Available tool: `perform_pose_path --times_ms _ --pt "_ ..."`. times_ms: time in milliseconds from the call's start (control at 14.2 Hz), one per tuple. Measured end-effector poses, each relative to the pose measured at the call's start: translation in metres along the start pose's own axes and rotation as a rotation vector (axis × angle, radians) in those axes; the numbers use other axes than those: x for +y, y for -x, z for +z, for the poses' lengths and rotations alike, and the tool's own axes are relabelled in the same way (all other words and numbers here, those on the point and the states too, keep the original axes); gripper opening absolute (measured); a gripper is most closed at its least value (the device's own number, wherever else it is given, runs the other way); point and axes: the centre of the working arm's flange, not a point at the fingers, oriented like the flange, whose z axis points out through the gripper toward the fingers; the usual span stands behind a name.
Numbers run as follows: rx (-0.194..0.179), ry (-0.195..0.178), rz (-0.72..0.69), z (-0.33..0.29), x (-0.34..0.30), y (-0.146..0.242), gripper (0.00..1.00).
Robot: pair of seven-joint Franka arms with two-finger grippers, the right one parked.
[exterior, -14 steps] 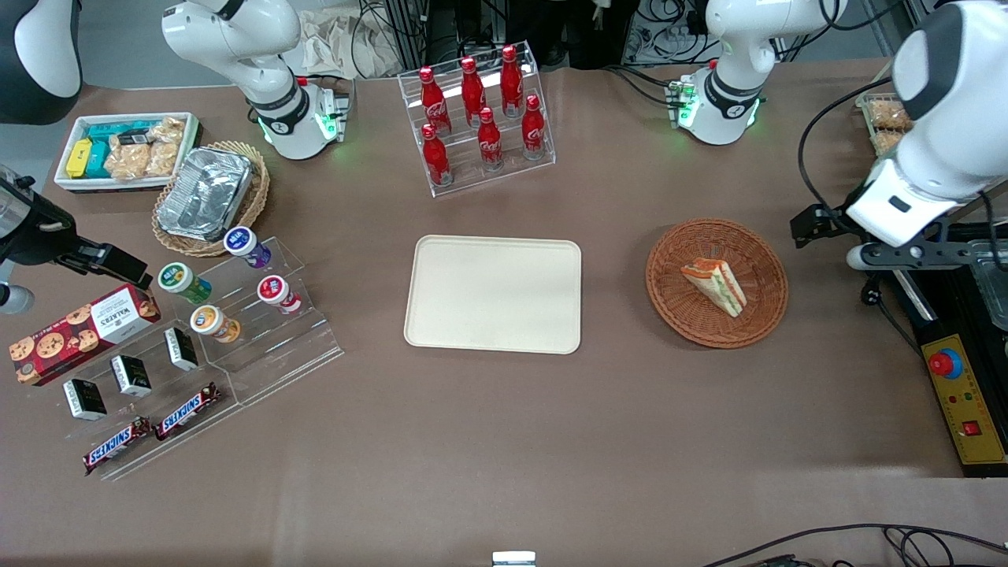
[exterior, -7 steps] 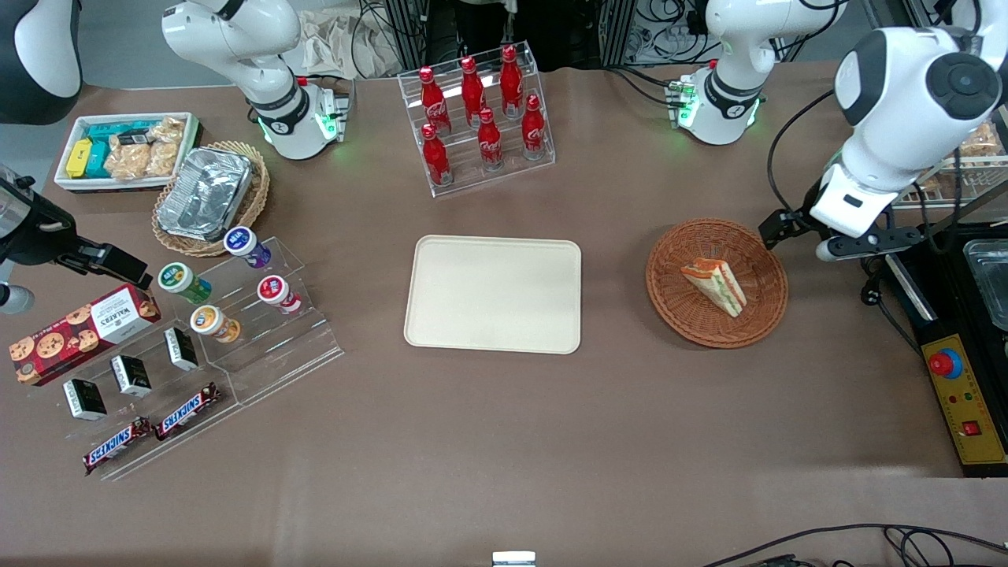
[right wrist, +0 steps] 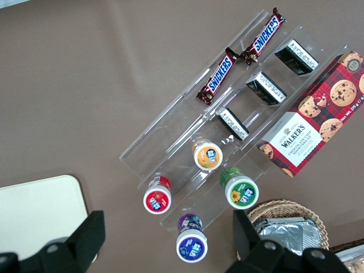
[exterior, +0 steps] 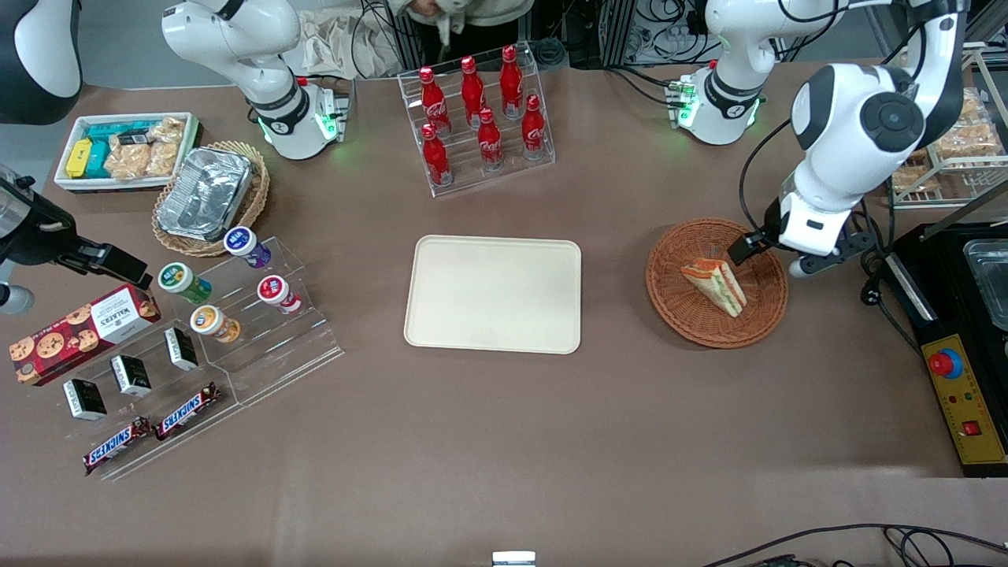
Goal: Place sandwich from basket to tray
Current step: 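Lower the left gripper and close it on the sandwich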
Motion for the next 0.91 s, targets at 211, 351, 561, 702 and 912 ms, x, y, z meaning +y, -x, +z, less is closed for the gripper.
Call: perform_pose_path --times_ms 211,351,561,702,912 --pt "-0.036 -0.017 -0.107 0.020 0.003 -0.001 1.00" --pt "-0.044 -0.015 -0.133 0.036 0.006 -0.005 1.00" --pt "-0.049 -0.008 -0.145 0.064 0.011 -0.008 1.00" --pt "-0.044 0.001 -0.150 0.080 0.013 -0.008 1.00" --pt "0.003 0.041 -0.187 0.105 0.010 -0.005 1.00"
